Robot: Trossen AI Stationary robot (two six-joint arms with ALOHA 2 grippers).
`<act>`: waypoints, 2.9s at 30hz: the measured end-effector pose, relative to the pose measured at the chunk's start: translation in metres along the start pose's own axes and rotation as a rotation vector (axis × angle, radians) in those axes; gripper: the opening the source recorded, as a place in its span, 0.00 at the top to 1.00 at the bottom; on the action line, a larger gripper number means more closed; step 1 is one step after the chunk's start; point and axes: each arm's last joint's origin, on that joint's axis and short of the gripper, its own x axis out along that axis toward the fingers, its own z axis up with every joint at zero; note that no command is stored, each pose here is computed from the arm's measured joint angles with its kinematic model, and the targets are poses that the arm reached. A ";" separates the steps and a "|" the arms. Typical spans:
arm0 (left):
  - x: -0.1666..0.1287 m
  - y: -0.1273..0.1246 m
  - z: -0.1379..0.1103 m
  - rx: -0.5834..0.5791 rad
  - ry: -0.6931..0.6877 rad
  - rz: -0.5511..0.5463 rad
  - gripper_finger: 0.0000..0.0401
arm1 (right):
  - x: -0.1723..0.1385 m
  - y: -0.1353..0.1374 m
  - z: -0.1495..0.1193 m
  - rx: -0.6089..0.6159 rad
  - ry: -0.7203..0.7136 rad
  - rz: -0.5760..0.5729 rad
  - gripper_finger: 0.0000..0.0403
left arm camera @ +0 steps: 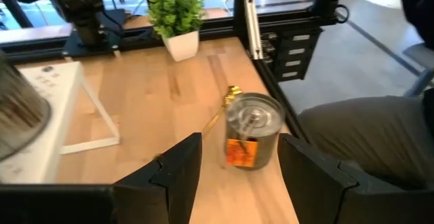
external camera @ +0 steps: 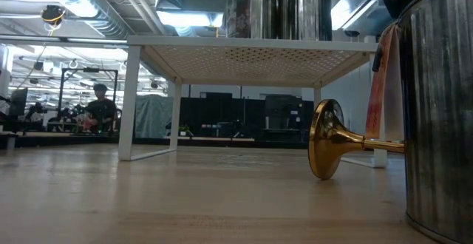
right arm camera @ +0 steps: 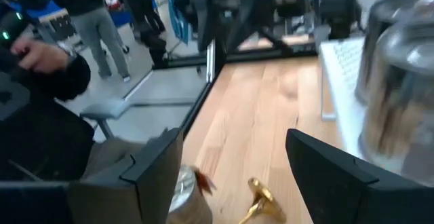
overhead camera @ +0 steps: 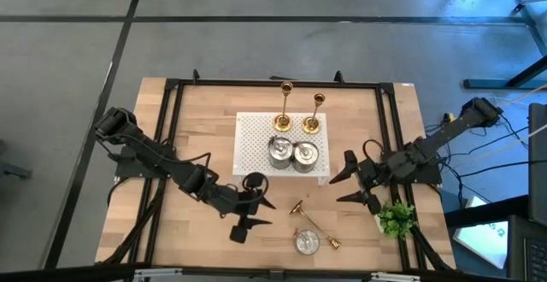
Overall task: Pick & Place candle stick holders
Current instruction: Put the silver scented candle on the shelf aligned with the other silver scented candles
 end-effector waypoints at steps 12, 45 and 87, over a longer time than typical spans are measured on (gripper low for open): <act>0.006 -0.030 -0.015 -0.176 0.039 -0.049 0.53 | 0.041 0.022 -0.037 0.023 0.138 0.052 0.34; 0.050 -0.123 -0.068 -0.171 -0.118 0.141 0.51 | 0.086 0.140 -0.091 0.089 0.302 -0.137 0.34; 0.131 -0.069 -0.076 -0.064 -0.164 0.150 0.14 | 0.102 0.137 -0.114 0.141 0.316 -0.327 0.34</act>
